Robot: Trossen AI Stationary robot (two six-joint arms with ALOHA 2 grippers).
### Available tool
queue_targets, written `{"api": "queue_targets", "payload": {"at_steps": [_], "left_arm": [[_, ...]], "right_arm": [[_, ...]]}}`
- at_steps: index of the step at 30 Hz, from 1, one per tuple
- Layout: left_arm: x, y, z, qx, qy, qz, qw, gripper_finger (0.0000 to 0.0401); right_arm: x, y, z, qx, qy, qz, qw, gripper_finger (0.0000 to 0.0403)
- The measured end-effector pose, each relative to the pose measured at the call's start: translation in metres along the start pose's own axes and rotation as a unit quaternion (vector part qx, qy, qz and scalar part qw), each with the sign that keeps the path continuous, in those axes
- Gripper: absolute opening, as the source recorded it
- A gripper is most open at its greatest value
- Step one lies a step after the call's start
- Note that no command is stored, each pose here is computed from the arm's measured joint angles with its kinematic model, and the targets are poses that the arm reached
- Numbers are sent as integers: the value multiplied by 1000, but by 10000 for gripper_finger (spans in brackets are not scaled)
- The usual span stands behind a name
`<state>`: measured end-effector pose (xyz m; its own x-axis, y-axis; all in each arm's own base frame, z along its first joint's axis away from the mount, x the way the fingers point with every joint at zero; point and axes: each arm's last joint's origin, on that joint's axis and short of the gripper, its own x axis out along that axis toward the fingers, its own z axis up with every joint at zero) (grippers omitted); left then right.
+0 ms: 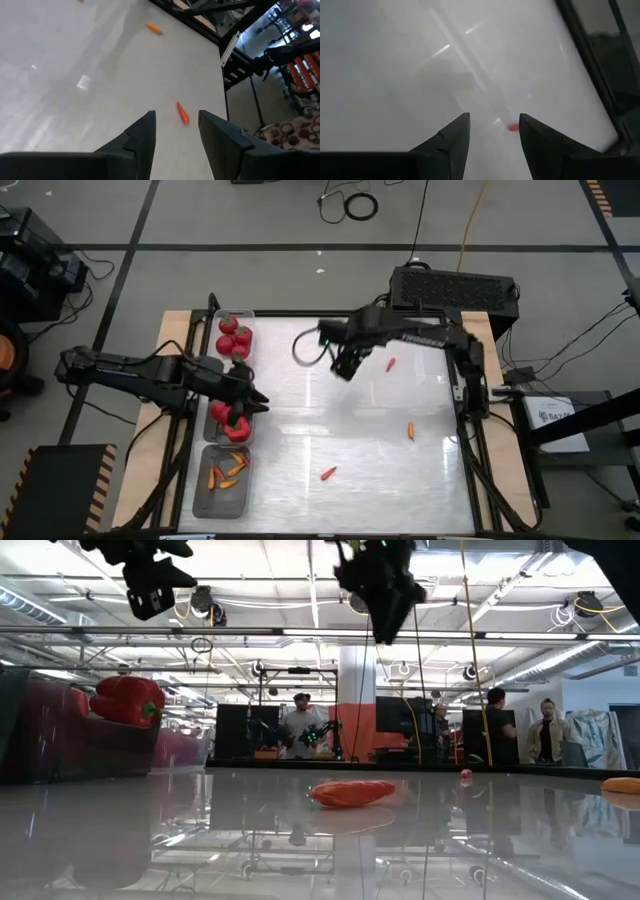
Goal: Sort produce into baskets
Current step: Put the orange chili pepper into the bottom black bin
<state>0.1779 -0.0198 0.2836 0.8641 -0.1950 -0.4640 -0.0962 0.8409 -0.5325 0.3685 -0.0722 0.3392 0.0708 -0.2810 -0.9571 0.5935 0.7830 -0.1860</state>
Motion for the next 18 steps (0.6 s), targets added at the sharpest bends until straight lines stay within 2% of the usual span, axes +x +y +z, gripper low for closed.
{"api": "queue_targets", "payload": {"at_steps": [5,8,11,18], "left_arm": [[11,-8,-3,-5,-11,9,1000,154],[18,-11,-4,1,-14,19,1000,154],[25,-15,-2,4,-9,29,1000,154],[40,-16,3,30,-5,36,999,154]], "right_arm": [[21,-45,-2,99,25,-35,994,162],[41,-65,-12,147,65,-50,986,162],[66,-80,-24,180,105,-62,976,162],[117,-97,-44,285,131,-79,946,162]]}}
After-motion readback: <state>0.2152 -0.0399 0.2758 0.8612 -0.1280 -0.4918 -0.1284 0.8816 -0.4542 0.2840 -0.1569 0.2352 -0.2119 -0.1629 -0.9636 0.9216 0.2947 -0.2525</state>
